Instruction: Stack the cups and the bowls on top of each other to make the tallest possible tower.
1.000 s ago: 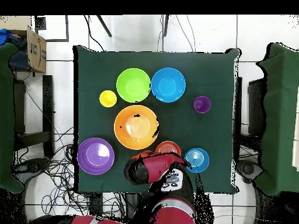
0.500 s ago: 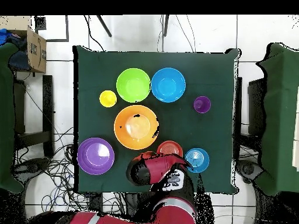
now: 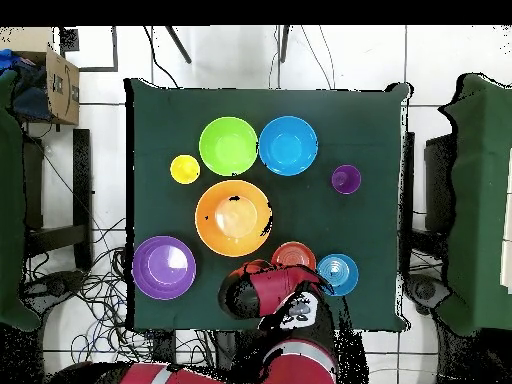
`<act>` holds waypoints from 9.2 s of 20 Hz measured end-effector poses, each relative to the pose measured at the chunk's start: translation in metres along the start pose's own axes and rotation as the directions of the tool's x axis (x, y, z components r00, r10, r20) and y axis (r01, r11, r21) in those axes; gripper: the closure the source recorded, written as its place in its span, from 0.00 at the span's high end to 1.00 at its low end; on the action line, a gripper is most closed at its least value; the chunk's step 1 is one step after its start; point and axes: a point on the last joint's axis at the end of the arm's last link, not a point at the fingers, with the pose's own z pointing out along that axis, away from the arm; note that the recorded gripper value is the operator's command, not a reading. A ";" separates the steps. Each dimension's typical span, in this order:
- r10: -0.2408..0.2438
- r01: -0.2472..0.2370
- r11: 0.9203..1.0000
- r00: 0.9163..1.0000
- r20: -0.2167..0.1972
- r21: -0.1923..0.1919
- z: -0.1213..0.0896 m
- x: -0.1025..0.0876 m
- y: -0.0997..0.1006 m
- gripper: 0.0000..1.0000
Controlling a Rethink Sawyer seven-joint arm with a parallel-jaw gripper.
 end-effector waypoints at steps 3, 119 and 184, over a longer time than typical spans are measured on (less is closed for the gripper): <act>0.001 -0.001 1.000 1.000 0.006 -0.002 0.001 0.000 0.000 0.00; 0.058 -0.053 0.997 0.993 0.107 -0.048 -0.028 -0.040 -0.010 1.00; 0.096 -0.090 0.995 0.983 0.159 -0.043 -0.051 -0.061 -0.031 1.00</act>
